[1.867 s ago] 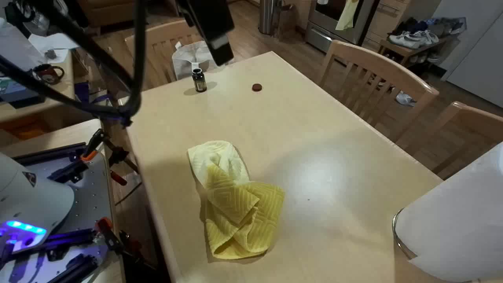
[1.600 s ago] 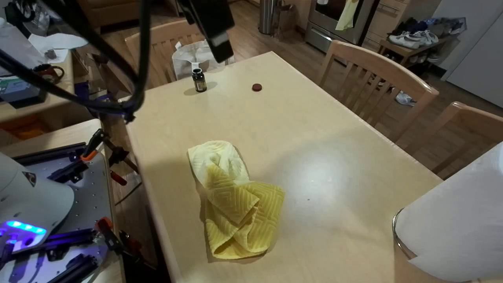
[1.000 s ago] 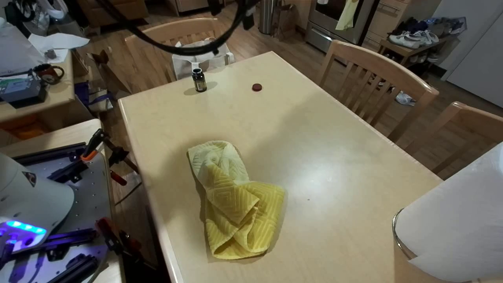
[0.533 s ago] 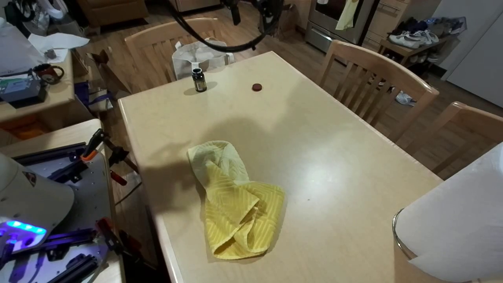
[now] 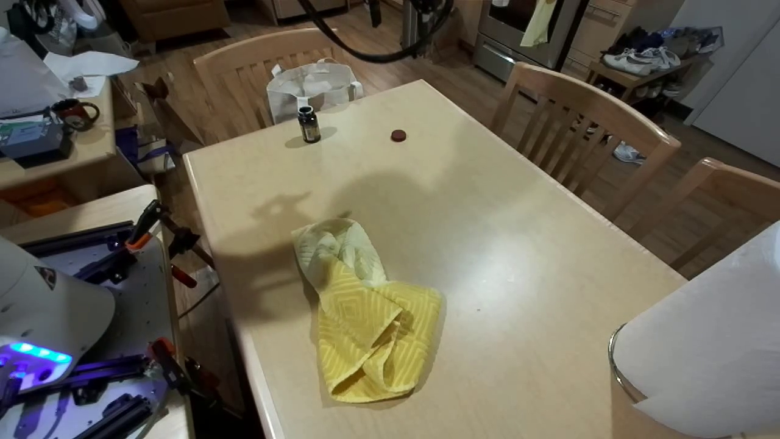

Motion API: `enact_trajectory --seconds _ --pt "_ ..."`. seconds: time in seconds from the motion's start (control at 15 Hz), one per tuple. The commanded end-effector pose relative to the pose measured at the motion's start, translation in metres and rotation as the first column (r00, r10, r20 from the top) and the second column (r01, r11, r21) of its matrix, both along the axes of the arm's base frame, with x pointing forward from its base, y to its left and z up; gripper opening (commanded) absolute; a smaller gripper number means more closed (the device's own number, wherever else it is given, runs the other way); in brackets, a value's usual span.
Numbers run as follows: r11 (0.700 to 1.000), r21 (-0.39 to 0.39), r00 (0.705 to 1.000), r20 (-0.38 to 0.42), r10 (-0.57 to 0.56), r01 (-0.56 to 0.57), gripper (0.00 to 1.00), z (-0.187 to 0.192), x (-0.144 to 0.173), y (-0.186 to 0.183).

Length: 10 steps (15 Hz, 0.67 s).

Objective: Put the lid on the brown bottle

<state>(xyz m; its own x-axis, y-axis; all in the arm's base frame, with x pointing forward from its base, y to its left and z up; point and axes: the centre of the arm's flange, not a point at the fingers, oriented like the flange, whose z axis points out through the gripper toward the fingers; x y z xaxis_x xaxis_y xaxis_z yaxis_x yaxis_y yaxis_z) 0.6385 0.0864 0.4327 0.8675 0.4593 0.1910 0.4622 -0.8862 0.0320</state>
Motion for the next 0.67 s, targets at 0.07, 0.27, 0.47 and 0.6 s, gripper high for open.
enact_trajectory --seconds 0.07,0.27,0.47,0.6 --pt "0.998 0.046 0.998 -0.031 0.050 -0.048 1.00 -0.008 0.014 0.023" --pt "0.992 0.083 0.983 -0.154 0.104 -0.092 1.00 -0.038 0.045 0.064" --pt "0.996 0.021 0.958 -0.273 0.084 -0.081 1.00 -0.094 0.069 0.094" --pt "0.997 -0.026 0.960 -0.271 0.066 -0.076 1.00 -0.126 0.086 0.098"
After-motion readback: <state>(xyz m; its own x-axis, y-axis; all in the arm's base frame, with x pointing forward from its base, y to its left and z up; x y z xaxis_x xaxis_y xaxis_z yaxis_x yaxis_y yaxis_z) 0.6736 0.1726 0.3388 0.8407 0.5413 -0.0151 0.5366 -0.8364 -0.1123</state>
